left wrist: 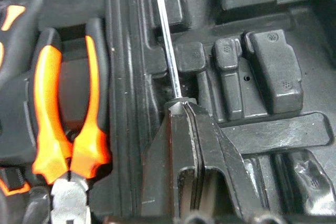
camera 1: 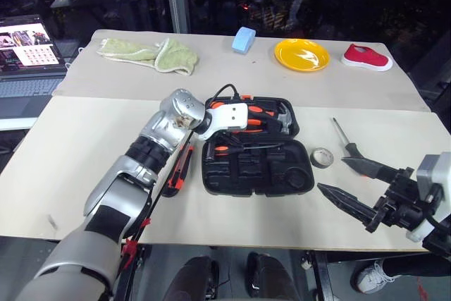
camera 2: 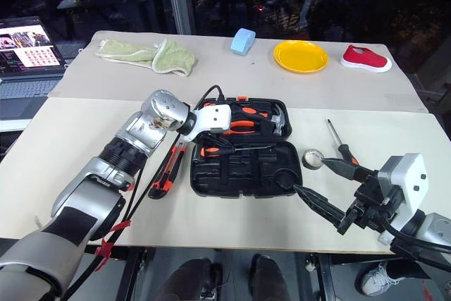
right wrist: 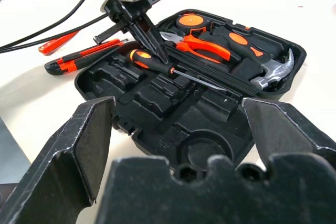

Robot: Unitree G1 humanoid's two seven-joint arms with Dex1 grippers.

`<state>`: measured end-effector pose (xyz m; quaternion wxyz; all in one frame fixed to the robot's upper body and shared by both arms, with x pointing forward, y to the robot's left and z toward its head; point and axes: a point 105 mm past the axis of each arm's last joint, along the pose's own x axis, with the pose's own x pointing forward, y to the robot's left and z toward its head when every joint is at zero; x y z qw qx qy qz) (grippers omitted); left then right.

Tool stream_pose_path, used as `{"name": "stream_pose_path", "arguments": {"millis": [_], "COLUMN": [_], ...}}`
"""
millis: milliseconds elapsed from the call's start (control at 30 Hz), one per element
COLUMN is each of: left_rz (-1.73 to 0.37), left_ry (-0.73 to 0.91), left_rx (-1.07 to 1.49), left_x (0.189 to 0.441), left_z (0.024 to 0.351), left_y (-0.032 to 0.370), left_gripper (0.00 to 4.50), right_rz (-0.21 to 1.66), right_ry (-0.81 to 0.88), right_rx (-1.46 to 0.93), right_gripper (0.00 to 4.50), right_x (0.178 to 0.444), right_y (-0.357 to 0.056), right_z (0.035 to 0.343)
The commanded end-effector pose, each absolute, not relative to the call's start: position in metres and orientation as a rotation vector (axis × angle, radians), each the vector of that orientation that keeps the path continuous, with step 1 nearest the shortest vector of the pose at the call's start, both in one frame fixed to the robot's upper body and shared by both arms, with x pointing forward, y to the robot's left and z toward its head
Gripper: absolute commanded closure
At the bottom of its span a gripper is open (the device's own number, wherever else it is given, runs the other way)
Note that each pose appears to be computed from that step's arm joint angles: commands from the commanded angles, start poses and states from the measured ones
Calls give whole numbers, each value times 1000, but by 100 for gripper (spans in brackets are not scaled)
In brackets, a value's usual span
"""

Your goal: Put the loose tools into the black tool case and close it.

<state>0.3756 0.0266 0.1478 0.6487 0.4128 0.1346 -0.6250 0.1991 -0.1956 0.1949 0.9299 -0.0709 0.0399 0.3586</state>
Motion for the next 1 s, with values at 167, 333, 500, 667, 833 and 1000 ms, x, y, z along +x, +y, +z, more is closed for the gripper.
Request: {"name": "stream_pose_path", "arguments": {"millis": [167,333,500,667,833,1000], "left_rz": [-1401,-1438,-1423,-1484,-1676,-1760], "left_ry": [300,302,242,186,63,25], "left_rx": [1069,1089,972,592,329,243], "left_x": [379,376,381,373,333,299], "left_z": [130,120,143,200,254,277], "left_y": [27,20,17,34,56,72], "left_gripper": [447,447,447,300,115,2], "right_rz": [743,736,686,417,224,152], "right_ry": [36,34,41,81,154,259], "right_rx": [-180,-171,-164,-196,-168,-196], "right_gripper": [0,0,0,0,0,0], "right_x": [198,199,201,214,206,193], "right_y": [-192,-193,-199,-240,-291,-334], "right_z": [204,203,199,185,175,169]}}
